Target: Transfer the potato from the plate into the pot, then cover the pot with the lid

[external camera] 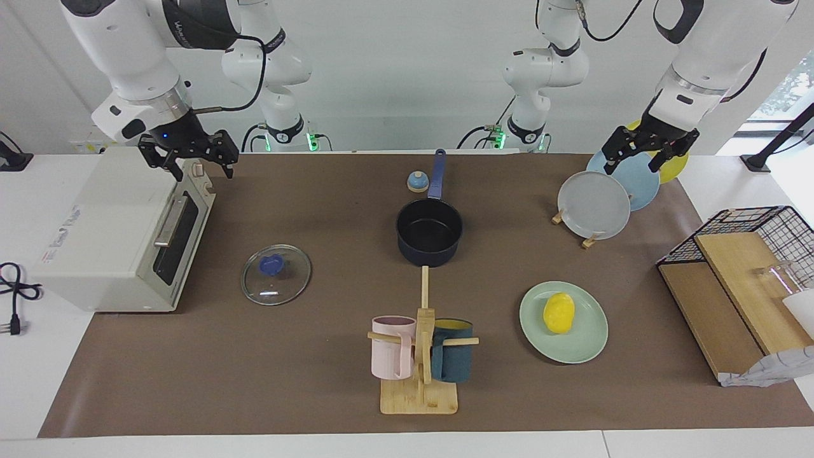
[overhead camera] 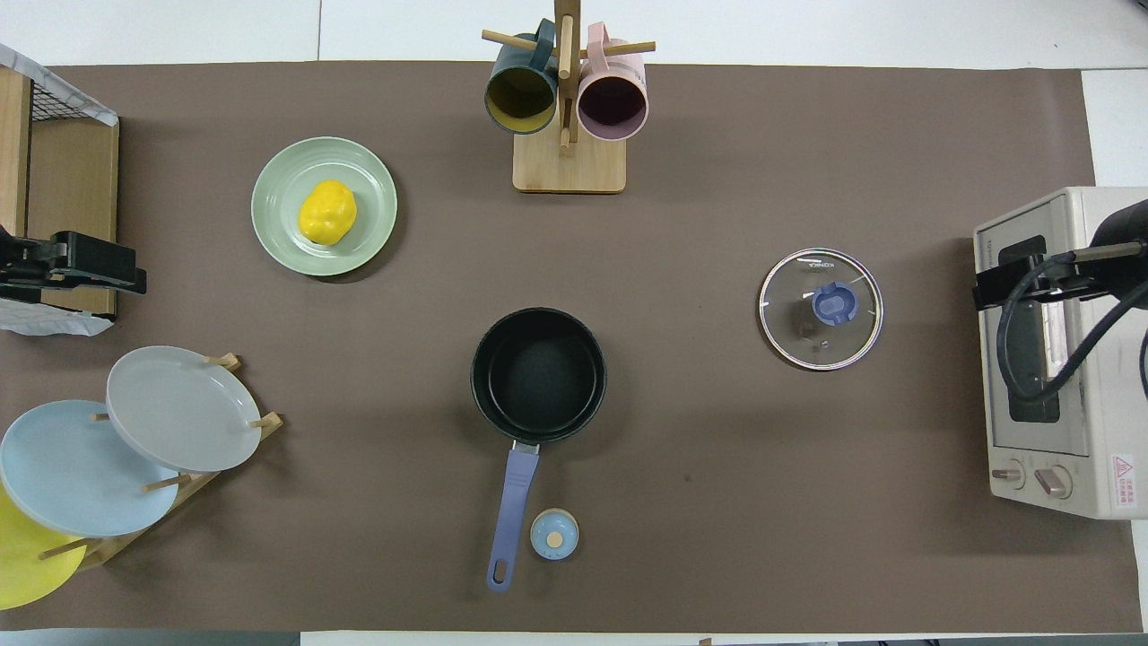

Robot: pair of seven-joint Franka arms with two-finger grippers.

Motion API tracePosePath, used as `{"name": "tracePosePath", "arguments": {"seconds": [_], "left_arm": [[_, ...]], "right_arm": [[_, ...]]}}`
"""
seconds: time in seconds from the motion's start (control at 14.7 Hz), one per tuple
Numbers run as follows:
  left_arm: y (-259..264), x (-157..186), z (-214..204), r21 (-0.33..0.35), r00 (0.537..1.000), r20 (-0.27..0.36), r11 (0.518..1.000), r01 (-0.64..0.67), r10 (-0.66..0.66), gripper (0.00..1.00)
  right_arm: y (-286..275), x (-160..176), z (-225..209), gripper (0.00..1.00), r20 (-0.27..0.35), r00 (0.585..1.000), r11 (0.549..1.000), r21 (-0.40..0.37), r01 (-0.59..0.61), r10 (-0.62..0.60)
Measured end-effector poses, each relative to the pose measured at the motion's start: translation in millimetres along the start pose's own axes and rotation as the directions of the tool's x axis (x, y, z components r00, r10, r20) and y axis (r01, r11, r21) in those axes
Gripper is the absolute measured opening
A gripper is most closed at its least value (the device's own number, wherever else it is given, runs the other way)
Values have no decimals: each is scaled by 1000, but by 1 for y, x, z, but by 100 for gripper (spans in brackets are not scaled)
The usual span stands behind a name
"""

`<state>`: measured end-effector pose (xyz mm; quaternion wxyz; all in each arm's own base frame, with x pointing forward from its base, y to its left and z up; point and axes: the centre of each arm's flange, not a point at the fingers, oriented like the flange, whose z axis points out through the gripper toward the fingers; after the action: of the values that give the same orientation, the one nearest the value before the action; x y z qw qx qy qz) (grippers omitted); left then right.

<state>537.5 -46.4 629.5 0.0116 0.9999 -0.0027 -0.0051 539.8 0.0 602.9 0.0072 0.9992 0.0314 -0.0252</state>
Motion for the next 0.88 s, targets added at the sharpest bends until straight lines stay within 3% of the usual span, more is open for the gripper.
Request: {"name": "tracePosePath", "arguments": {"seconds": [0.48,0.68,0.88], "left_arm": [[0,0,-1,0,1000,-5,1000,-1,1,100],[6,7,1,-3,999,-42,1000,-9,9,100],[33,52,59,-4,999,10,999,-51,51,100]], "right_arm": [[0,0,0,100,0,1000,1000,0,0,0],[0,0,0,100,0,1000,1000,0,0,0],[0,0,0,100,0,1000,1000,0,0,0]]}}
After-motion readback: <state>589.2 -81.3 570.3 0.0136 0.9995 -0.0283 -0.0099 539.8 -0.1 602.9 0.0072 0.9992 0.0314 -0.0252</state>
